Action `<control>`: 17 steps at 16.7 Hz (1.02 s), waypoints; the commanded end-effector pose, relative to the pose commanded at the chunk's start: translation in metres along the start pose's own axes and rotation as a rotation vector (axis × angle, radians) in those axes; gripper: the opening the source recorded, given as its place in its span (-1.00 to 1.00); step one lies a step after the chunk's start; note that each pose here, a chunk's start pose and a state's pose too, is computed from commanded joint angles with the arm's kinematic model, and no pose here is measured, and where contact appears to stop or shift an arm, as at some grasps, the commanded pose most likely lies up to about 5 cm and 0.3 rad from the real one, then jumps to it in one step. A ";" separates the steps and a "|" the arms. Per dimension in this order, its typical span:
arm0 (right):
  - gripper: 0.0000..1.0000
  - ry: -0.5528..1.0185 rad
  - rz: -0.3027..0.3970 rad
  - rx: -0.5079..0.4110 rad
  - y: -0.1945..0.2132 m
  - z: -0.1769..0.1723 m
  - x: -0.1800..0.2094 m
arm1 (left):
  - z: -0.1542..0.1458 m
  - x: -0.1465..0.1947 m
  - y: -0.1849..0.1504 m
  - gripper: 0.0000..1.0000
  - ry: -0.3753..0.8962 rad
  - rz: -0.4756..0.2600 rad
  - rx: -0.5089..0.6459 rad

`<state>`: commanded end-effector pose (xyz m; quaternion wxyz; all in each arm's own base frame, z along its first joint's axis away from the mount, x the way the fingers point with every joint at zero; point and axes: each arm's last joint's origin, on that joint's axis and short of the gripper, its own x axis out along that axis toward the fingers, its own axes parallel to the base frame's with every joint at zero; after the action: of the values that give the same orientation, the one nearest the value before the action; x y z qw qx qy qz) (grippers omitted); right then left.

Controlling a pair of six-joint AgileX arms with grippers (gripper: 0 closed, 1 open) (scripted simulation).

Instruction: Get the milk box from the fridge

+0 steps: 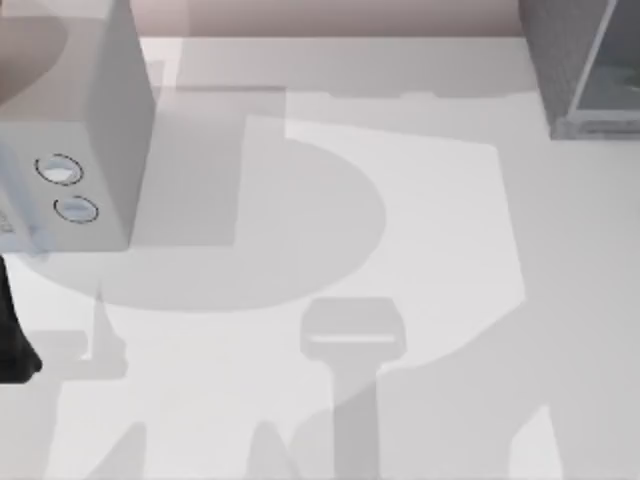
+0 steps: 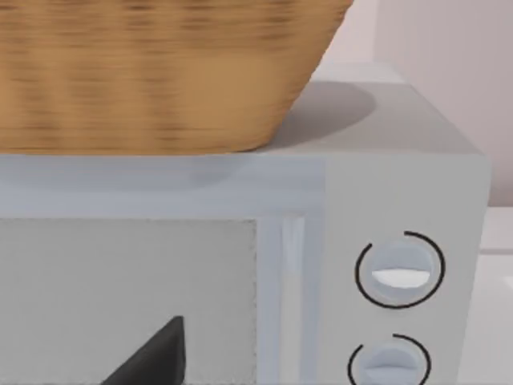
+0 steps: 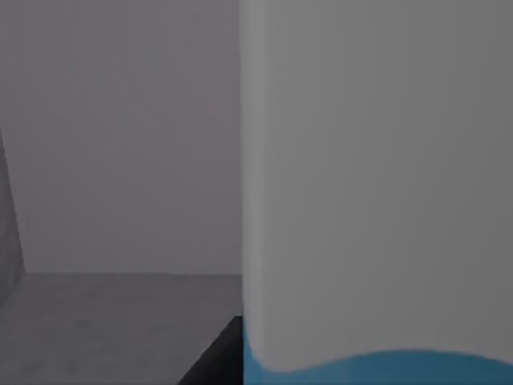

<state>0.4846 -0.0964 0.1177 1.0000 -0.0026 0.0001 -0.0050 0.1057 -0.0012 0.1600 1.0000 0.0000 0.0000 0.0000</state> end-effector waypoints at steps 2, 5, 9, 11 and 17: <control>-1.00 -0.003 -0.003 0.001 -0.002 0.002 0.000 | 0.000 0.000 0.000 1.00 0.000 0.000 0.000; -1.00 -0.004 -0.004 0.001 -0.002 0.017 0.000 | 0.000 0.000 0.000 1.00 0.000 0.000 0.000; -1.00 0.010 -0.003 0.004 -0.002 0.039 0.000 | 0.000 0.000 0.000 1.00 0.000 0.000 0.000; -1.00 -0.001 -0.003 0.001 -0.002 0.050 0.000 | 0.000 0.000 0.000 1.00 0.000 0.000 0.000; -1.00 -0.004 0.003 0.002 -0.001 0.052 -0.009 | 0.000 0.000 0.000 1.00 0.000 0.000 0.000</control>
<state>0.4761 -0.0967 0.1696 1.0000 -0.0015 -0.0020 -0.0034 0.1057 -0.0012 0.1600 1.0000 0.0000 0.0000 0.0000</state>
